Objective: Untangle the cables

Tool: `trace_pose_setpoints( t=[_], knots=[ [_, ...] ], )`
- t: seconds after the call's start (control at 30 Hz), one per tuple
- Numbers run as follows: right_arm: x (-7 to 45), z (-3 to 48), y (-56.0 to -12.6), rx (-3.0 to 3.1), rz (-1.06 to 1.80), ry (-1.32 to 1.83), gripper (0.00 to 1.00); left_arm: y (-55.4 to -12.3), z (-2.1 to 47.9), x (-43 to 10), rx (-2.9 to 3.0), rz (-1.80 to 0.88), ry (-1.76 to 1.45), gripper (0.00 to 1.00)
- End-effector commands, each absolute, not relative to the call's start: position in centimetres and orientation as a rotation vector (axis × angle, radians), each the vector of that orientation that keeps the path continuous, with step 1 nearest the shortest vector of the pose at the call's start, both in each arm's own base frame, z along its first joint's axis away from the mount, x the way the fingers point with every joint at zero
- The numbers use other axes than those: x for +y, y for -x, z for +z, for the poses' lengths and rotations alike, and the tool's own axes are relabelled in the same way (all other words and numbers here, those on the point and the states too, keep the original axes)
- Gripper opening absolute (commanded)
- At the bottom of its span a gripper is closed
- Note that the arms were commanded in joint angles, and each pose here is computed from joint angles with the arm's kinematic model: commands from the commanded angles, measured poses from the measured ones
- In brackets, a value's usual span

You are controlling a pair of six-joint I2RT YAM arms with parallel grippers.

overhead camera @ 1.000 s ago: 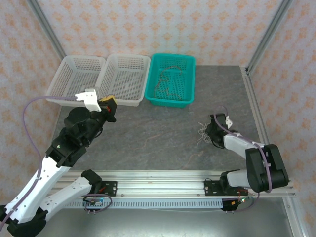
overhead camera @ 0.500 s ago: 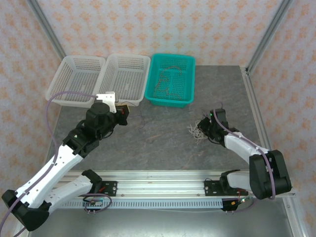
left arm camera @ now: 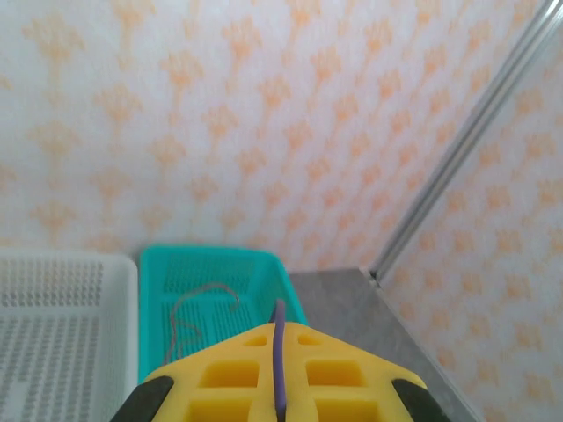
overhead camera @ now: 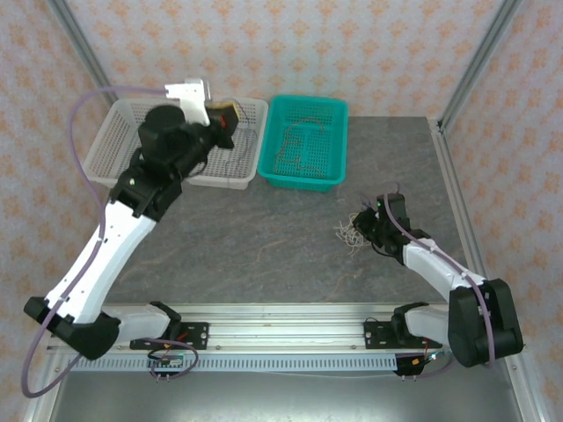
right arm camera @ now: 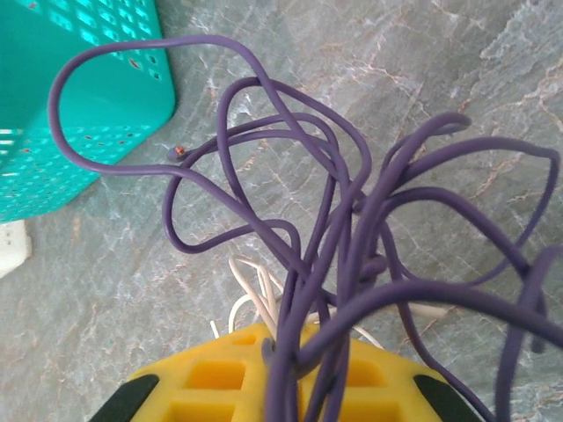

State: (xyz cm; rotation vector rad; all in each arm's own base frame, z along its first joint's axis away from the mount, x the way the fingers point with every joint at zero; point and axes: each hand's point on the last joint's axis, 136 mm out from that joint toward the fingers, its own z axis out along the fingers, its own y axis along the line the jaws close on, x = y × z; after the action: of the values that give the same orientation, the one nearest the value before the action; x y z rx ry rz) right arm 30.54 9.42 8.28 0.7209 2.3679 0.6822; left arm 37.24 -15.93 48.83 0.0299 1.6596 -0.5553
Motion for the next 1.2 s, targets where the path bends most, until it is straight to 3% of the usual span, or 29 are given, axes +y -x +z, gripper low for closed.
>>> trace_pose_setpoints(
  t=[0.0,0.17,0.33,0.5,0.73,0.8,0.97,1.03,1.17],
  knots=[
    [9.5,9.0,-30.1,2.354,0.689,-0.700,0.13,-39.8,51.9,-15.4,1.612,-0.522,-0.079,0.00],
    [9.3,9.4,-29.4,2.343,0.692,-0.700,0.13,-45.3,52.4,-13.7,1.657,-0.479,-0.036,0.00],
    [9.1,10.2,-28.9,2.320,0.698,-0.694,0.13,-51.2,48.4,-11.7,1.751,-0.491,0.069,0.00],
    [8.8,10.4,-28.5,2.312,0.682,-0.686,0.14,-56.3,39.4,-10.3,1.965,-0.461,0.188,0.00],
    [8.8,10.1,-28.2,2.313,0.688,-0.698,0.14,-57.9,25.2,-8.5,2.270,-0.346,0.378,0.00],
    [8.8,10.2,-28.2,2.314,0.690,-0.695,0.14,-57.7,22.9,-7.8,2.308,-0.307,0.419,0.12],
    [8.6,10.2,-28.3,2.313,0.674,-0.694,0.16,-57.0,23.6,-7.1,2.269,-0.311,0.460,0.80],
    [8.6,10.1,-28.4,2.311,0.671,-0.700,0.17,-56.3,25.7,-6.7,2.219,-0.321,0.481,0.99],
    [8.7,10.0,-28.7,2.309,0.679,-0.701,0.17,-53.2,32.3,-7.0,2.092,-0.431,0.483,1.00]
  ],
)
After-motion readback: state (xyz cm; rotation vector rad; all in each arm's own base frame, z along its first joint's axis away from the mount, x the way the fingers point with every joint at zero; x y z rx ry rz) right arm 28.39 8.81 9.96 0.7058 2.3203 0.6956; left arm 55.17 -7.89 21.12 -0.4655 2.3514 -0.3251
